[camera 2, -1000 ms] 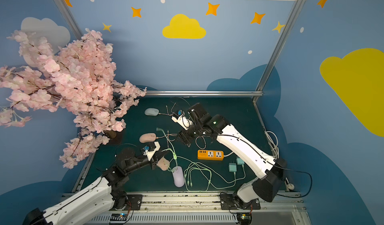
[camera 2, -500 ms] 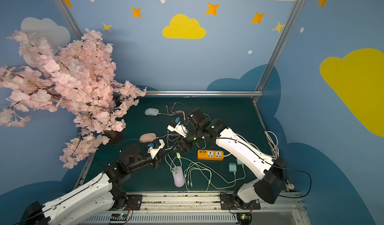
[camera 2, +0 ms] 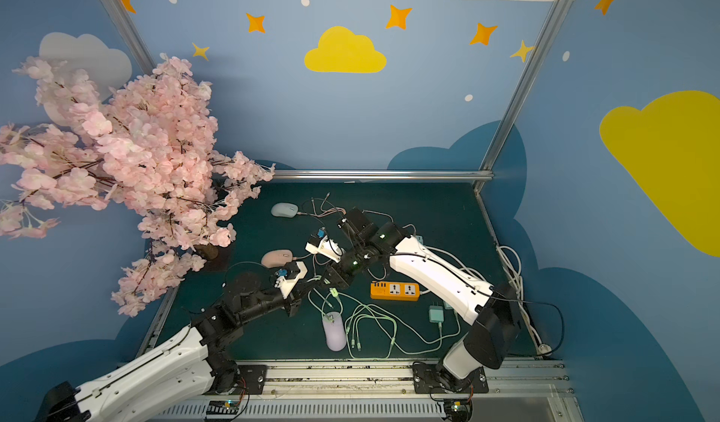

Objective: Unplug the wireless mouse
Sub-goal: Pick up the mouse from the center of the board.

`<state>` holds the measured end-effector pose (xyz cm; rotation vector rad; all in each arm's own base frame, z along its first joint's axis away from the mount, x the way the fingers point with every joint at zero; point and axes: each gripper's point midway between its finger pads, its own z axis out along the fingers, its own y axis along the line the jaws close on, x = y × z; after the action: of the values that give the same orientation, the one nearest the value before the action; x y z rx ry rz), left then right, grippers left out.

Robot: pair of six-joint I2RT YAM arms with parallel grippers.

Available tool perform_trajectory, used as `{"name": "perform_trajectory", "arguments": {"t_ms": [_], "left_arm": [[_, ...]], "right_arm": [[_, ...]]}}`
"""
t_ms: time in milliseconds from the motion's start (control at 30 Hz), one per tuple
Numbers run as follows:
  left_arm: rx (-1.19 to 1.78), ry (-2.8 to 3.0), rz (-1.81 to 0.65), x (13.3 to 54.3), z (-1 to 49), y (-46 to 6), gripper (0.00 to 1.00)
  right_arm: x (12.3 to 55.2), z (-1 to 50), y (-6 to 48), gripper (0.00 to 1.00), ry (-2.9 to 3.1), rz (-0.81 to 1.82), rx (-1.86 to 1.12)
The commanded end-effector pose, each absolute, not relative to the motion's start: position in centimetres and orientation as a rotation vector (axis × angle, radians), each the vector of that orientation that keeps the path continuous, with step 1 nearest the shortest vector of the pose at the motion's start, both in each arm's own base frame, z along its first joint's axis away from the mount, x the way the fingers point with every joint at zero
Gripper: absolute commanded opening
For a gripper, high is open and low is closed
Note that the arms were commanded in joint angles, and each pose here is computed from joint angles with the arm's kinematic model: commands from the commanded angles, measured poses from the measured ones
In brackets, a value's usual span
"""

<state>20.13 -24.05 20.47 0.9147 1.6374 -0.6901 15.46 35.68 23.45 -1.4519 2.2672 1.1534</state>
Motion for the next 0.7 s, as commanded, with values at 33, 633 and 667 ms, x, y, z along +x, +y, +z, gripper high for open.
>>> {"name": "perform_trajectory", "arguments": {"t_ms": [33, 633, 667], "left_arm": [[0.900, 1.587, -0.702, 20.0, 22.6, -24.1, 0.15], [0.735, 1.495, -0.754, 18.8, 22.4, -21.7, 0.64], [0.738, 1.492, -0.755, 18.7, 22.5, -21.7, 0.61]], "right_arm": [[15.5, 24.8, 36.2, 0.00, 2.230, 1.158, -1.458], [15.0, 34.0, 33.9, 0.00, 2.038, 1.154, -1.393], [14.9, 34.4, 33.8, 0.00, 2.030, 1.156, -1.388]]}}
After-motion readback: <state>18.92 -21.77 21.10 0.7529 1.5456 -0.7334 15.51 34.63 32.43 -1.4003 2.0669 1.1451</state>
